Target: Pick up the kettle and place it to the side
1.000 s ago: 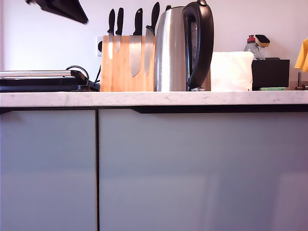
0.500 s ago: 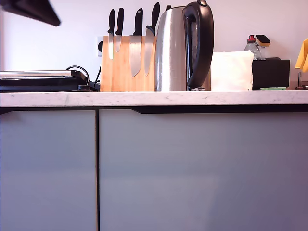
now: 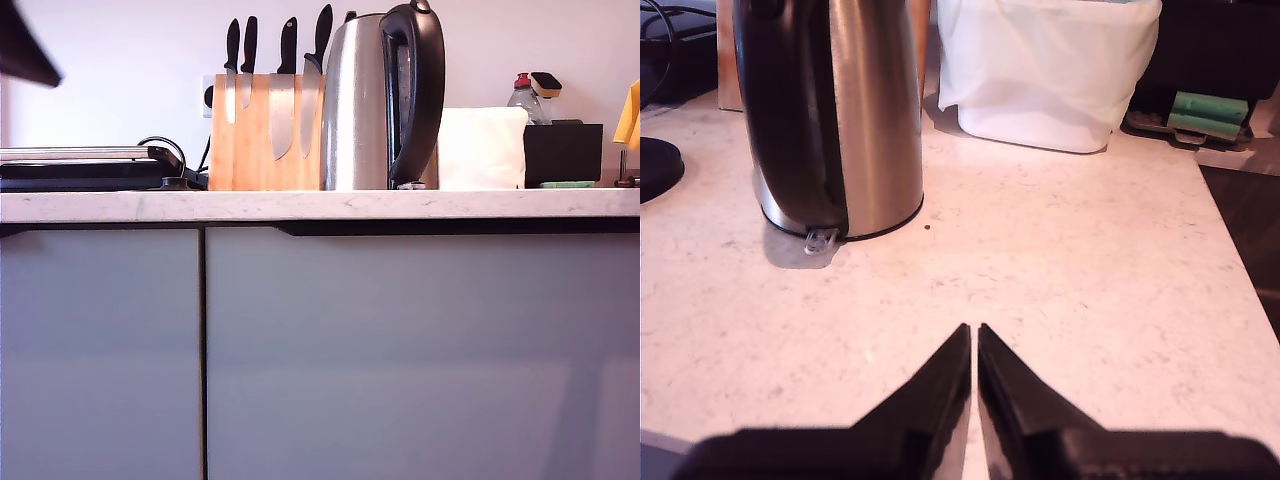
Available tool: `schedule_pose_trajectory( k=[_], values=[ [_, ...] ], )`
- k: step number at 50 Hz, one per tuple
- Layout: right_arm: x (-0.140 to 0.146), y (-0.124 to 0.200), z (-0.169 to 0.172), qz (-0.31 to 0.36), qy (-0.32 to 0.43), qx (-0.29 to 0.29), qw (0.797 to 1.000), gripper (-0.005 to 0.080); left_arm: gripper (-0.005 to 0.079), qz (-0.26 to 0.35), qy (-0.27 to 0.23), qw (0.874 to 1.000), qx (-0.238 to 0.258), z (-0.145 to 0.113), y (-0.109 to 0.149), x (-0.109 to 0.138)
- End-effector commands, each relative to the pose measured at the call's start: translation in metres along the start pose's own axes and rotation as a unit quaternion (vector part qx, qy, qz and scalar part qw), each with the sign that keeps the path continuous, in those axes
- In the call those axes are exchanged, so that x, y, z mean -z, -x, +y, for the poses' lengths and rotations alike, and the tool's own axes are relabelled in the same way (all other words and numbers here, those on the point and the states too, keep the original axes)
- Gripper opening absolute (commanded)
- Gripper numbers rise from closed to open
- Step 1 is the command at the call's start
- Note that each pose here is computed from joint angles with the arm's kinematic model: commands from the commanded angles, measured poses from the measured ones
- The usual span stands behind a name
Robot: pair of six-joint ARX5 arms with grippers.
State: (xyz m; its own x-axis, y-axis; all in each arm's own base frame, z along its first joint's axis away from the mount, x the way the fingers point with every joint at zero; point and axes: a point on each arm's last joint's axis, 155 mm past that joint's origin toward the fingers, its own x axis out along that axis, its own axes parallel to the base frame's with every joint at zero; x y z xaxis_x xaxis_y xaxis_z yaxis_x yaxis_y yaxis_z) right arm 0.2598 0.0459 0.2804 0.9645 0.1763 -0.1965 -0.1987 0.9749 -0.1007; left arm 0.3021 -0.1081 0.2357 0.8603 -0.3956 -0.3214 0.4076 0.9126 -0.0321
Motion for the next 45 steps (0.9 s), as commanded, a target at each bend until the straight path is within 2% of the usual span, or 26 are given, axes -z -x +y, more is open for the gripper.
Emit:
schedule_pose_trajectory(
  k=[1,28,33,39,45],
  values=[
    [-0.003,0.008,0.0,-0.018,-0.001,0.003,1.0,-0.0007,-0.0018,-0.021,-0.001,1.0,-0.004,0.0,0.008,-0.001],
    [0.034,0.052,0.007,-0.039,0.005,-0.001,0.999,-0.0007,-0.0018,-0.083,0.015,0.996,-0.023,-0.002,0.057,0.019],
    [0.029,0.064,0.009,-0.066,0.008,-0.007,0.998,-0.0007,-0.0018,-0.085,0.016,0.996,-0.023,-0.004,0.065,0.025],
    [0.036,0.07,0.011,-0.057,-0.026,-0.011,0.998,-0.0007,-0.0018,-0.088,0.015,0.996,-0.022,-0.006,0.076,0.029],
    [0.04,0.07,0.011,-0.049,-0.026,-0.012,0.998,-0.0007,-0.0018,-0.083,0.051,0.995,-0.012,-0.01,0.083,0.036]
  ],
)
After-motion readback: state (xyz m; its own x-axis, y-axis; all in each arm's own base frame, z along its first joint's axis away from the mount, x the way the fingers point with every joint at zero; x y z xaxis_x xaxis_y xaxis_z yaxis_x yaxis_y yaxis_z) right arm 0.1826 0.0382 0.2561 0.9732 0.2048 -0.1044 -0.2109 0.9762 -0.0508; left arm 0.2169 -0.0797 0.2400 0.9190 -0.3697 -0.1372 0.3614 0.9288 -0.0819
